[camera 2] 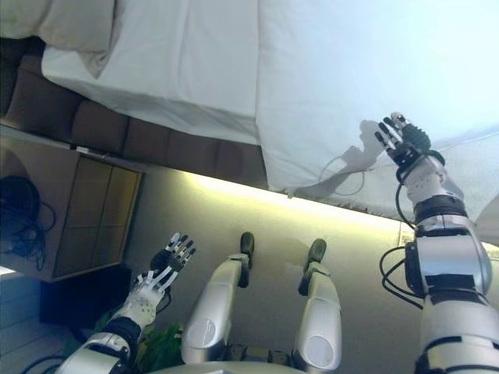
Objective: Make the bed neatly
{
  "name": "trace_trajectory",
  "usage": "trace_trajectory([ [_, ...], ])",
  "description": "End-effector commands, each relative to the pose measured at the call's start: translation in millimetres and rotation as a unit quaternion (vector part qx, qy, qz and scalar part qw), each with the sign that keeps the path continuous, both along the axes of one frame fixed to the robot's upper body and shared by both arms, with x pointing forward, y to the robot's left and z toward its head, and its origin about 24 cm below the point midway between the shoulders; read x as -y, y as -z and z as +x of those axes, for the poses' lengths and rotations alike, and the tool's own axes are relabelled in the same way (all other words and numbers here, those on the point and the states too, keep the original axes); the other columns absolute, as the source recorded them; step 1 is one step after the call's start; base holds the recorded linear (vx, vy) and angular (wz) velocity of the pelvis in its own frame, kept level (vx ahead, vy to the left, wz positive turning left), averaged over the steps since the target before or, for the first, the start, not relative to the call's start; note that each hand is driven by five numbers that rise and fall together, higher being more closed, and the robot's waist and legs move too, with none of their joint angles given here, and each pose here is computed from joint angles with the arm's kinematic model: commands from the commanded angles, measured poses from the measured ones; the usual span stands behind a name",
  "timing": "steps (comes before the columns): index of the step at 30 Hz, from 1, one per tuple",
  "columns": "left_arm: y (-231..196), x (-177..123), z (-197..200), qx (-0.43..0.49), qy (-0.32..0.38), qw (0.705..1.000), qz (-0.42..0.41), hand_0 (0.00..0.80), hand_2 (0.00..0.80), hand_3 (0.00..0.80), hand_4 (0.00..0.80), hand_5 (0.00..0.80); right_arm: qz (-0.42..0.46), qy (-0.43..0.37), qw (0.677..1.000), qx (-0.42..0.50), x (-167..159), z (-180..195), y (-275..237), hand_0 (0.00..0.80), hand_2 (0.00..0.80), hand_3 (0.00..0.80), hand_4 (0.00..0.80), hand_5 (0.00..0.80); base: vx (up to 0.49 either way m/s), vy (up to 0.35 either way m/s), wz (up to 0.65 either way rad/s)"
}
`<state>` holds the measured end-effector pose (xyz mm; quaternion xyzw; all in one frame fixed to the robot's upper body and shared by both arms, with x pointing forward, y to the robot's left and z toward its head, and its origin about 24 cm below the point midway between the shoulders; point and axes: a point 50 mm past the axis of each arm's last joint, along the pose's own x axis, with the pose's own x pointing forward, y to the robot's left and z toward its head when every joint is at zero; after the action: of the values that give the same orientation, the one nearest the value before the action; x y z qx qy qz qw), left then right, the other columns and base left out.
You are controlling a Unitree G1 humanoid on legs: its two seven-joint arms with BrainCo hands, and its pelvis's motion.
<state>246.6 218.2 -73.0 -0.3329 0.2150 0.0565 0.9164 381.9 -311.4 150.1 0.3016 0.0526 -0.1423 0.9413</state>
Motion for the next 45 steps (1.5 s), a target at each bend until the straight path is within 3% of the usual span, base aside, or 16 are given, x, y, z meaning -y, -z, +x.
trace_trajectory([
  [1, -2, -5, -2, 0.012, -0.015, 1.000, 0.005, 0.000, 0.000, 0.000, 0.000, 0.000, -0.007, 0.016, 0.999, 0.035, 1, 6, -28, 0.000, 0.000, 0.000, 0.000, 0.000, 0.000, 0.000, 0.00],
  [13, -15, 19, 2, 0.081, 0.004, 0.996, -0.043, 0.000, 0.000, 0.000, 0.000, 0.000, -0.038, 0.062, 0.996, 0.057, 23, -3, -44, 0.000, 0.000, 0.000, 0.000, 0.000, 0.014, 0.002, 0.03],
  [24, -20, 13, 0, 0.090, -0.006, 0.995, -0.052, 0.000, 0.000, 0.000, 0.000, 0.000, -0.057, 0.066, 0.992, 0.091, 25, -1, -84, 0.000, 0.000, 0.000, 0.000, 0.000, -0.008, -0.003, 0.03],
  [31, -21, 4, 1, 0.093, -0.011, 0.994, -0.048, 0.000, 0.000, 0.000, 0.000, 0.000, -0.018, 0.075, 0.996, 0.050, 32, -5, -62, 0.000, 0.000, 0.000, 0.000, 0.000, -0.025, 0.003, 0.00],
  [38, -23, 5, 6, 0.087, -0.005, 0.995, -0.043, 0.000, 0.000, 0.000, 0.000, 0.000, 0.023, 0.061, 0.998, -0.015, 33, -14, -10, 0.000, 0.000, 0.000, 0.000, 0.000, 0.002, 0.006, -0.11],
  [45, -16, 1, 0, 0.075, -0.013, 0.996, -0.038, 0.000, 0.000, 0.000, 0.000, 0.000, 0.053, 0.048, 0.997, -0.012, 35, -21, 8, 0.000, 0.000, 0.000, 0.000, 0.000, 0.009, 0.002, -0.02],
])
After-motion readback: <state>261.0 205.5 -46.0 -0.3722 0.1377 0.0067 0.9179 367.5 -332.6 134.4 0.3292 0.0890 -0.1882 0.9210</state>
